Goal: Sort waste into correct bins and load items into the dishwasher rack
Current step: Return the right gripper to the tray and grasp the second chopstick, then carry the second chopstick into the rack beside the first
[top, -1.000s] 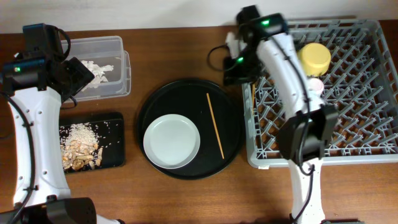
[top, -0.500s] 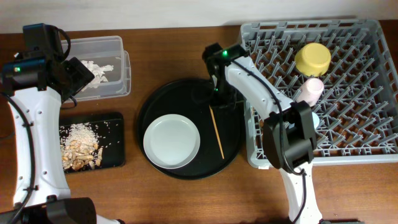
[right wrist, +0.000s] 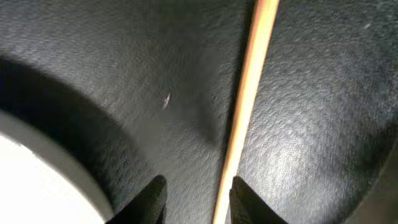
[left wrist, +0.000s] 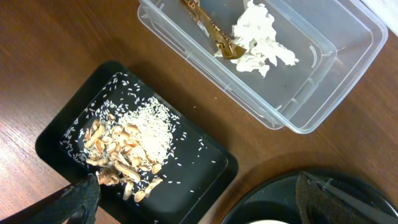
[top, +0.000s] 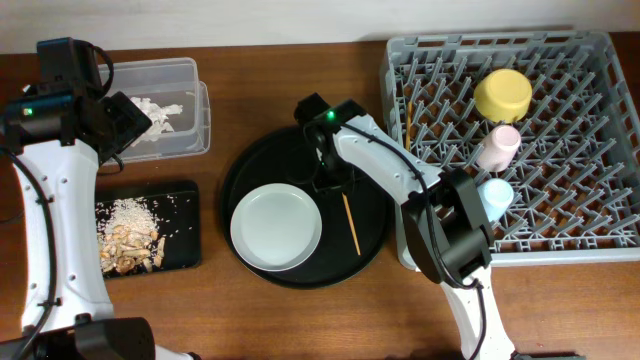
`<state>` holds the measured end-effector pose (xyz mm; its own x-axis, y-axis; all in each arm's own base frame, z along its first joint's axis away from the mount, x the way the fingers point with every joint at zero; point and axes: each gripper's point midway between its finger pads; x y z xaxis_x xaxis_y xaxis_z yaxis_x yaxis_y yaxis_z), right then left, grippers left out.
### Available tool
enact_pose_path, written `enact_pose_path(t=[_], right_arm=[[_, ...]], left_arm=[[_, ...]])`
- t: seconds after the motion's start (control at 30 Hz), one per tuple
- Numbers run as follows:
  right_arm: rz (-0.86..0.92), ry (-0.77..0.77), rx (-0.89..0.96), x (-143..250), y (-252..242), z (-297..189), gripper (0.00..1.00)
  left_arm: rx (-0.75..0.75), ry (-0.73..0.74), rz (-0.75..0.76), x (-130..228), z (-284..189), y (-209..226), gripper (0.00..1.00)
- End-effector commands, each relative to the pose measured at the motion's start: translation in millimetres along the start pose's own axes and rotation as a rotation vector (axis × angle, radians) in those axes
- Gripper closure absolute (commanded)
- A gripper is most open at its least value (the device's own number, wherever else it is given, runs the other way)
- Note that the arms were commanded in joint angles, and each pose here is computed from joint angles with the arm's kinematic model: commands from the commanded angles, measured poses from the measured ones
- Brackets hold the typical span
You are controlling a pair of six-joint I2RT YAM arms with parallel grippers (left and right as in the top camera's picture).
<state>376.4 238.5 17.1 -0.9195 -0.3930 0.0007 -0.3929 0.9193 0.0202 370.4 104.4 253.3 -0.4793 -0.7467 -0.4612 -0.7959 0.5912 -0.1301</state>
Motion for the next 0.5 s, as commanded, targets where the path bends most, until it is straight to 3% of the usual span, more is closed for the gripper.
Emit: enact_pose_path(t=[0.0, 0.13, 0.37, 0.47], right_arm=[[0.022, -0.012, 0.050, 3.8, -10.5, 0.9, 0.66], [0.003, -0.009, 0.062, 4.6, -12.5, 1.7, 0.67], [0.004, -0.011, 0.062, 7.8, -13.3, 16.6, 0.81], [0.004, -0.012, 0.058, 8.1, -12.7, 17.4, 0.96]], left_arm=[[0.005, -0.023, -0.016, -5.4, -6.4, 2.2, 0.01], [0.005, -0.023, -0.015, -5.4, -6.4, 2.2, 0.01], [0.005, -0.023, -0.016, -5.4, -6.4, 2.2, 0.01], [0.005, -0.023, -0.016, -5.4, -6.4, 2.2, 0.01]])
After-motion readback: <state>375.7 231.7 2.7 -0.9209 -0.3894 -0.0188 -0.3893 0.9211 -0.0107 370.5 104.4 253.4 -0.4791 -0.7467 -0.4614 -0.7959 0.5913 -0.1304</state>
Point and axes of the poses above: each gripper's point midway between its finger pads, its own z axis out along the fingers, its own y axis along the line the jaws close on, x = y × z, and after that the axes turned 9 degrees about -z, right-handed
